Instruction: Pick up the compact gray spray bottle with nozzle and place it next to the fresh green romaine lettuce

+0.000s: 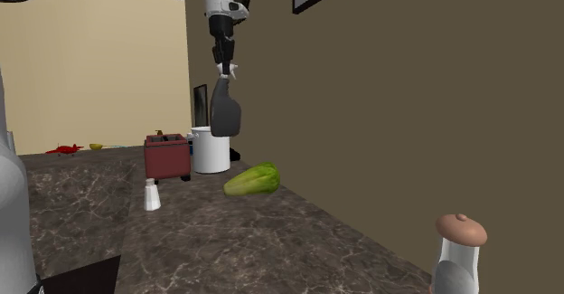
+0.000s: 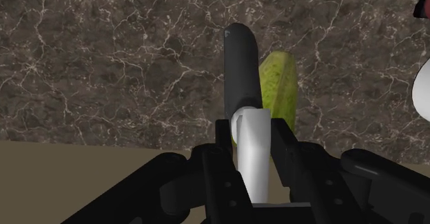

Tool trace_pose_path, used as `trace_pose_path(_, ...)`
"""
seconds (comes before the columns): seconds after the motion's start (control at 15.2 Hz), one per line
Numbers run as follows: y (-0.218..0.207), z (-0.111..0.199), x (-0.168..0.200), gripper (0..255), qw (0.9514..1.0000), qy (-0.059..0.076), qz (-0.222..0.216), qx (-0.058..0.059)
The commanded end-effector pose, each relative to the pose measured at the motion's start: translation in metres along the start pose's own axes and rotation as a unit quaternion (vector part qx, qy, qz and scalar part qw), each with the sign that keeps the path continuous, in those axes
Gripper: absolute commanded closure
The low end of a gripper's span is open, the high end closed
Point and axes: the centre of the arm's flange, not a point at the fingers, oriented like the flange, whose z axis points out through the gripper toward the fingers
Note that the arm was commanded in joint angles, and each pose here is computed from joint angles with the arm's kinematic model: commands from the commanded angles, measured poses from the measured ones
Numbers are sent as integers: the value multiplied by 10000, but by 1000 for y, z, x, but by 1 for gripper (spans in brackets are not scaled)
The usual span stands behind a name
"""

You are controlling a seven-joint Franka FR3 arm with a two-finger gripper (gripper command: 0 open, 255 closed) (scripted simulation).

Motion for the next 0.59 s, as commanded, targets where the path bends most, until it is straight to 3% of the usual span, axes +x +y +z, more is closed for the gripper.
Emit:
trace_pose_path(0.0, 0, 10, -1, 255, 10000, 3, 0, 2)
trace_pose_path(0.53, 0, 53, -2, 255, 10000, 3, 0, 2)
